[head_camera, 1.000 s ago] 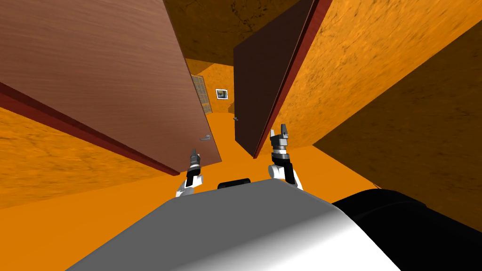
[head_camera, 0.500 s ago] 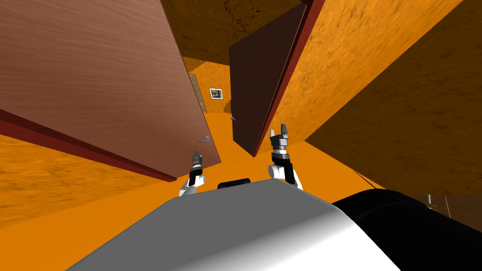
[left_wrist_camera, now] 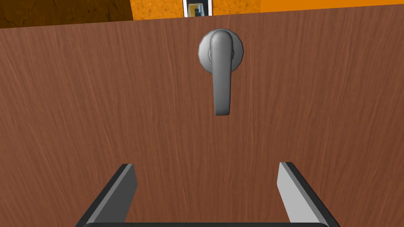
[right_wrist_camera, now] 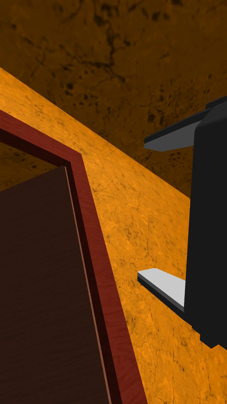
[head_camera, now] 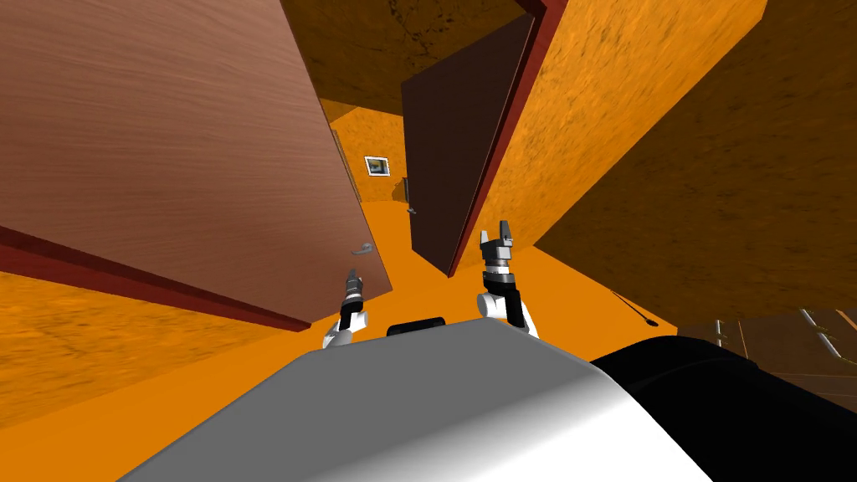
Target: Push the door open
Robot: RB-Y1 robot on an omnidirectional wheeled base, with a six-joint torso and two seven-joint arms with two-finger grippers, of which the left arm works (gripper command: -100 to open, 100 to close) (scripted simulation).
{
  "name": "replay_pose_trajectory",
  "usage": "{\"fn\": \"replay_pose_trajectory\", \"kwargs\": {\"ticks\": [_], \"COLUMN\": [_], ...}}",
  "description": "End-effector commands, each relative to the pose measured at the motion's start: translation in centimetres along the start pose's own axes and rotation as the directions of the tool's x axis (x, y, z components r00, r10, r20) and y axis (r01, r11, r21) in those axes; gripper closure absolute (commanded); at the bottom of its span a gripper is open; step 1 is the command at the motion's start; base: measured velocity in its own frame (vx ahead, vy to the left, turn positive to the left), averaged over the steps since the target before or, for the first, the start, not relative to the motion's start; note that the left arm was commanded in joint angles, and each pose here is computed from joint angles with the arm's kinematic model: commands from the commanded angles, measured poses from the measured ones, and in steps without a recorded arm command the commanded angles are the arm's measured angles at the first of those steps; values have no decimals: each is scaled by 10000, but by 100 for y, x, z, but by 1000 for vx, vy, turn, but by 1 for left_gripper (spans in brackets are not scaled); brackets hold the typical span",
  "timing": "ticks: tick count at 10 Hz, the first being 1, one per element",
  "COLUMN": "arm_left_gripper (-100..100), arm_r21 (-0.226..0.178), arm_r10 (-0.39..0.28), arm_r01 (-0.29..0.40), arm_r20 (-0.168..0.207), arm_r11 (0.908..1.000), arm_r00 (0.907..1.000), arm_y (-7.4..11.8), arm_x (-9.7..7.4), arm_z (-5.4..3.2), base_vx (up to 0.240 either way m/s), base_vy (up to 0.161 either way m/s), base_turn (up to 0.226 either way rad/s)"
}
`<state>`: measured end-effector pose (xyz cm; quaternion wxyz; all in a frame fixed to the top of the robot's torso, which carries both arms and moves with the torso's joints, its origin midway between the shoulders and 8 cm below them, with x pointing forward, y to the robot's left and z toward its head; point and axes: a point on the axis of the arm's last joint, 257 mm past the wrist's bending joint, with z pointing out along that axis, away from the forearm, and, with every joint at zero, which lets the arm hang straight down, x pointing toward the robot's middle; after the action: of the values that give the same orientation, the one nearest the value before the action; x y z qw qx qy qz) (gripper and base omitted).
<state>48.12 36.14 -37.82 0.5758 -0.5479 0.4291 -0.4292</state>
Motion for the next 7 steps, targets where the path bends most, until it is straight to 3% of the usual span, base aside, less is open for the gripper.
{"fn": "replay_pose_trajectory", "kwargs": {"ticks": [1,3,7], "arm_left_gripper": [-100,-100,-100], "arm_r21": [-151,-182,-151], "arm_r10": [-111,-136,-25], "arm_r01": [111,136,27], "arm_r20": [-15,-20,97], "arm_r11": [9998,9997,9999], "arm_r00": [9999,9999,9999], "arm_y": [62,76,77], "arm_x": [45,53,-56], "arm_z": [-12,-17,-27], "base_vx": [-3,-14,177], "base_vy": [70,70,33], "base_turn": [-154,-77,-24]}}
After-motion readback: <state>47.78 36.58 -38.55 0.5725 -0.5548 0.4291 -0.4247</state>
